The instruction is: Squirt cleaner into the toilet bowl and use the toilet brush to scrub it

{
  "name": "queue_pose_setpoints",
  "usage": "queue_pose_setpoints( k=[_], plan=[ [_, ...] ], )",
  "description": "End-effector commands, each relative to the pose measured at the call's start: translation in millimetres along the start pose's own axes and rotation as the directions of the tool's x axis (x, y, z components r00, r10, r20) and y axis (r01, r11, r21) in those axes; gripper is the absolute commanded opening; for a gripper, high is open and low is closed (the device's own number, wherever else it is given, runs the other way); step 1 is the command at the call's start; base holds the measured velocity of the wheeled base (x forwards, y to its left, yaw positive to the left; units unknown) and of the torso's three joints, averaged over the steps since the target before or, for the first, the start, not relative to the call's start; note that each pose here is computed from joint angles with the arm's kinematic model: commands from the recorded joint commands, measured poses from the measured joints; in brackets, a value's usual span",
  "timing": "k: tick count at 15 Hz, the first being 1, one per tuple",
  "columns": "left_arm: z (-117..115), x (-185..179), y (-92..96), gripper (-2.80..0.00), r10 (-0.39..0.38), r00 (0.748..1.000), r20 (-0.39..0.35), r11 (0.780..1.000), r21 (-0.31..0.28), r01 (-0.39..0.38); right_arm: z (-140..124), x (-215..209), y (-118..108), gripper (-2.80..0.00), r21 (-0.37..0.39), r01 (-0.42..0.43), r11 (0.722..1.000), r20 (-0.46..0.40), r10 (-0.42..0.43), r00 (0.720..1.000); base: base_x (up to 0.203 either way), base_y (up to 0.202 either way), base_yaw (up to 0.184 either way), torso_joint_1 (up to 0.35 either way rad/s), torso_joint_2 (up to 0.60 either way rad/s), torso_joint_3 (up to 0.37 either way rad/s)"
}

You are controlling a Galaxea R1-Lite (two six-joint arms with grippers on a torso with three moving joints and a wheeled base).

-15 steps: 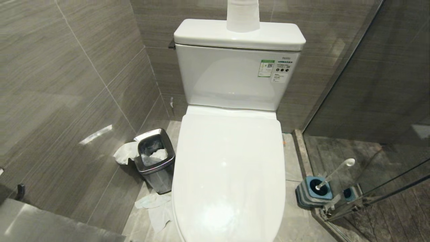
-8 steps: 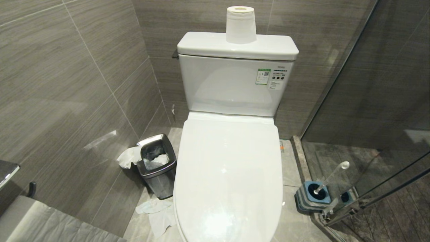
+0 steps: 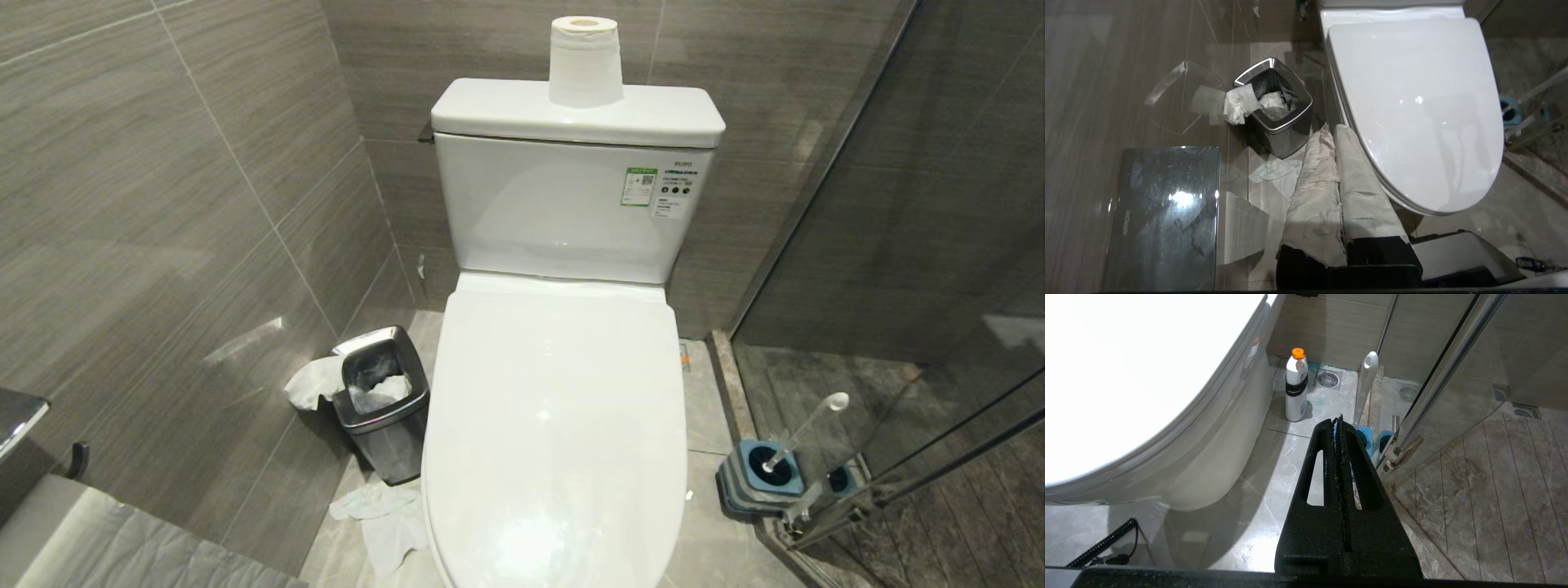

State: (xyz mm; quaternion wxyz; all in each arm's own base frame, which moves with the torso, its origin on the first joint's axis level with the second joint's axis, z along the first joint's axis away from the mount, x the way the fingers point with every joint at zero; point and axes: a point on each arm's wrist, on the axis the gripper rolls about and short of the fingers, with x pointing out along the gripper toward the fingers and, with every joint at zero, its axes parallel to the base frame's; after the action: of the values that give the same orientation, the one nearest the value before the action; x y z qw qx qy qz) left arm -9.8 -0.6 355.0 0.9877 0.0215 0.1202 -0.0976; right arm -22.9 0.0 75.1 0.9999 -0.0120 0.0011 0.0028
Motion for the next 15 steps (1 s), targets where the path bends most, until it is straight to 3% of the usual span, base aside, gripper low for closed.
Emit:
queue_pose_setpoints(
  k=[1,5,9,15],
  plan=[
    [-16.4,-37.2,-4.1,-2.80,0.013,0.995,0.100,1.000,-0.009,-0.013,0.0,0.1,0.0,-2.80,0.000,-0.001,1.000,-0.001,0.001,1.000,0.000,0.000,0.000,0.000,0.00,0.000],
    [-43.1,-71.4,-12.3,-2.80,0.061,0.979,0.194,0.998,-0.008,-0.060,-0.1,0.1,0.0,-2.80,0.000,-0.001,1.000,-0.002,0.001,1.000,0.000,0.000,0.000,0.000,0.00,0.000],
    [-75.2,-90.6,-24.4,-2.80,0.127,0.961,0.244,0.991,0.017,-0.135,0.0,0.1,0.0,-2.80,0.000,-0.001,1.000,-0.001,0.001,1.000,0.000,0.000,0.000,0.000,0.00,0.000],
    [-115.7,-114.8,-33.0,-2.80,0.131,0.932,0.339,0.986,0.057,-0.160,0.0,0.1,0.0,-2.80,0.000,-0.001,1.000,-0.001,0.001,1.000,0.000,0.000,0.000,0.000,0.00,0.000]
  ],
)
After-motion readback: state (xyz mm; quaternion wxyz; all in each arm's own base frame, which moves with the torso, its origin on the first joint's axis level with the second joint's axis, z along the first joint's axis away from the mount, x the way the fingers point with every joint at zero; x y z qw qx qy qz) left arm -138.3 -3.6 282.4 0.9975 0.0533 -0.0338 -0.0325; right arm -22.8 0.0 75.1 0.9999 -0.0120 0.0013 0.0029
